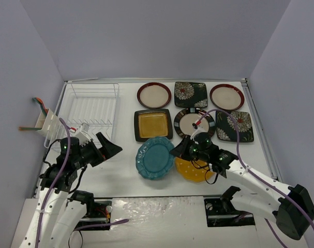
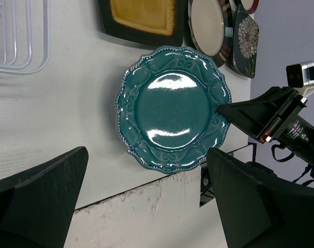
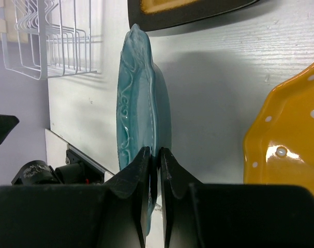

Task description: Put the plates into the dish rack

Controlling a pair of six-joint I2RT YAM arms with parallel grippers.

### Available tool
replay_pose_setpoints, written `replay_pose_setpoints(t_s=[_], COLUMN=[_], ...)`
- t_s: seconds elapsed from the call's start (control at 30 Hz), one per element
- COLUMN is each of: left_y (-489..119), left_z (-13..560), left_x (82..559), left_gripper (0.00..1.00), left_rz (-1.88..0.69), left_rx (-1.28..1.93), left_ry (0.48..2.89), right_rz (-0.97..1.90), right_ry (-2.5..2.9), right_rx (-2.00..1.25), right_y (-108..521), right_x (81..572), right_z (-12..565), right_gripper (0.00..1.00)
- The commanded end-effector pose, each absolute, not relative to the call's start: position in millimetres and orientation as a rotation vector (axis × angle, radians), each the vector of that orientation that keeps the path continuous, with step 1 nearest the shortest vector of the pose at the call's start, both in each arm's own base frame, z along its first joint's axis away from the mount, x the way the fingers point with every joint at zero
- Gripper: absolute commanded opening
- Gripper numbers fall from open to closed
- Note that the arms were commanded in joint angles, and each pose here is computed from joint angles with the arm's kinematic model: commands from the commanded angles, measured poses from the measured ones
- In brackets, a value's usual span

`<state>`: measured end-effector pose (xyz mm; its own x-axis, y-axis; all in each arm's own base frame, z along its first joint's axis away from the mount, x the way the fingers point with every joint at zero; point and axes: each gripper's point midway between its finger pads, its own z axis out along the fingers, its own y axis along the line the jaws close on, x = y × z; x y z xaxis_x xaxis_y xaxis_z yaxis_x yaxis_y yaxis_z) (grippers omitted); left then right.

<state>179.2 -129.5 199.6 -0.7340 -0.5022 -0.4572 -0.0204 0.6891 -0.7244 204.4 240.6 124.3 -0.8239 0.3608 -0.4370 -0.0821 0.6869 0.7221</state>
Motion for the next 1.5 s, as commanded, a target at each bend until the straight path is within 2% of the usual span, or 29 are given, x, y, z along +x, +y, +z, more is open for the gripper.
replay_pose_setpoints(t_s=[0.0,0.47,0.8,1.1,1.27,1.47], left_y=[-144,-173,-196,-209,-215,-219], left_z=[227,240,267,278,279,289], left_x=[197,222,239,243,244,245], left_gripper=[0.97,0.97,0.97,0.78,0.73,0.58], left_rz=[-1.05,-1.037,-1.207,-1.319,-1.36,-1.403], left_rx=[-0.36,-0.242,-0.216,-0.196,-0.184,-0.164], left_ry=[2.137,2.164,2.069,2.012,1.997,1.952], right_rz=[1.339,1.478,1.579,1.626,1.654,1.649], right_ry=[1.977,1.737,1.621,1.562,1.547,1.553], right_rx=[0.188,0.144,0.124,0.131,0.134,0.142], right_y=[265,270,273,270,270,267], right_x=[225,235,236,243,244,247], right_z=[235,325,355,364,363,357], right_gripper=[0.0,0.0,0.0,0.0,0.0,0.0])
